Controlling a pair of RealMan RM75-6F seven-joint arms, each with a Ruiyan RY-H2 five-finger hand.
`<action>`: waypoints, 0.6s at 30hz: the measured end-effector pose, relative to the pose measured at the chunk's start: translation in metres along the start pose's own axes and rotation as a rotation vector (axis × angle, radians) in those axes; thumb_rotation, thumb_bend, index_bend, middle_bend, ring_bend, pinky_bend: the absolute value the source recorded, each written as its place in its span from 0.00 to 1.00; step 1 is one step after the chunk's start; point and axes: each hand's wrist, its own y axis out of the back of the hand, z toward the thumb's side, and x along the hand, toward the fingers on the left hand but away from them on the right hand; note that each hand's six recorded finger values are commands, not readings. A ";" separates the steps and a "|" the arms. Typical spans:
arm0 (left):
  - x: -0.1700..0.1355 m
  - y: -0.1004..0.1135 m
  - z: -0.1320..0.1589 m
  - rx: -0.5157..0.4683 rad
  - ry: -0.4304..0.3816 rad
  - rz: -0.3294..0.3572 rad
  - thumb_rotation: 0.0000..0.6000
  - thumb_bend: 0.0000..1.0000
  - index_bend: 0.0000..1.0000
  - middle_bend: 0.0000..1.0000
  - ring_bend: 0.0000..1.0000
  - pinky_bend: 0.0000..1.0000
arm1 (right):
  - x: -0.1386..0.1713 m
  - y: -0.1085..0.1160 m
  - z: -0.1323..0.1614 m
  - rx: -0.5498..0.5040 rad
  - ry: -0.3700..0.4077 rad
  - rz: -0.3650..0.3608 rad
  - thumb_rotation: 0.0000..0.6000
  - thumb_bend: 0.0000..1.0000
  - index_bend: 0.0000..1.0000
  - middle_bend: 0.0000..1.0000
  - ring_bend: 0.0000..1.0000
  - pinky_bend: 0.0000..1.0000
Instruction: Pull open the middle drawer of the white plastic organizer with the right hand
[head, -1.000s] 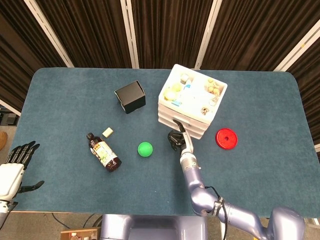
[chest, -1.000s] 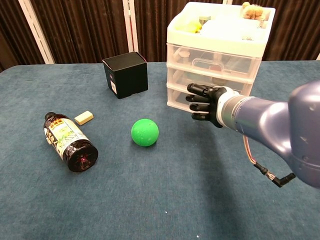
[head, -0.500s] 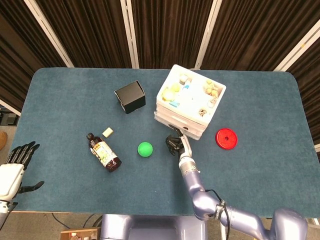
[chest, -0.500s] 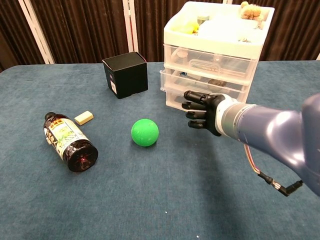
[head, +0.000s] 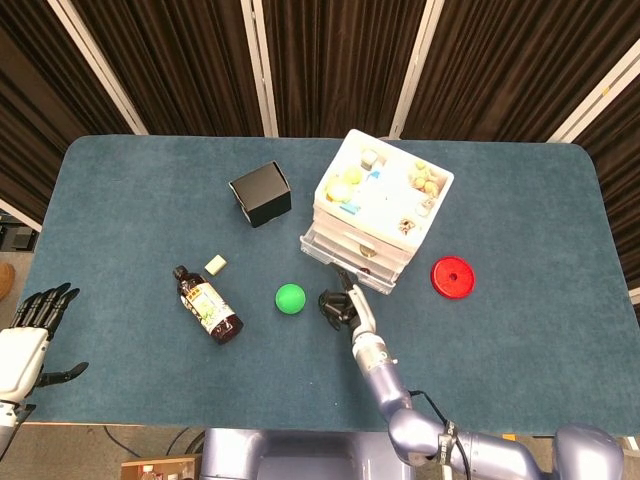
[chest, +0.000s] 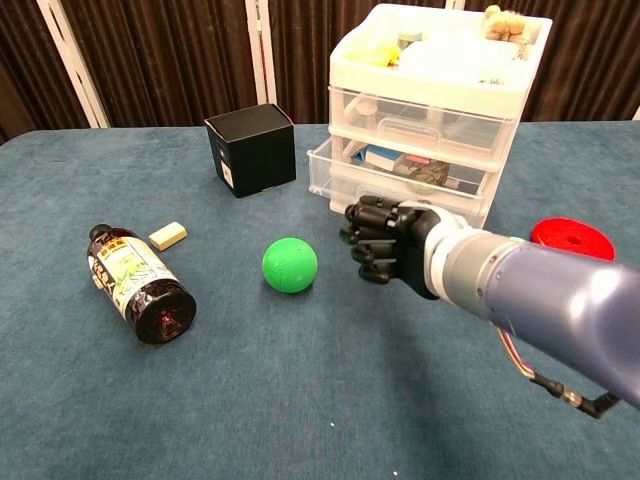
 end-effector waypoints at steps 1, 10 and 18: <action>0.000 0.000 0.000 0.000 0.000 0.000 1.00 0.01 0.00 0.00 0.00 0.00 | 0.003 -0.002 -0.001 0.010 -0.003 0.011 1.00 0.71 0.00 0.78 0.81 0.90; 0.000 0.001 0.000 0.001 -0.002 0.005 1.00 0.01 0.00 0.00 0.00 0.00 | 0.022 -0.006 -0.009 0.092 0.010 0.040 1.00 0.70 0.00 0.76 0.80 0.90; -0.001 0.002 -0.001 0.003 -0.001 0.015 1.00 0.01 0.00 0.00 0.00 0.00 | 0.049 -0.004 0.005 0.258 0.120 0.040 1.00 0.69 0.00 0.76 0.80 0.90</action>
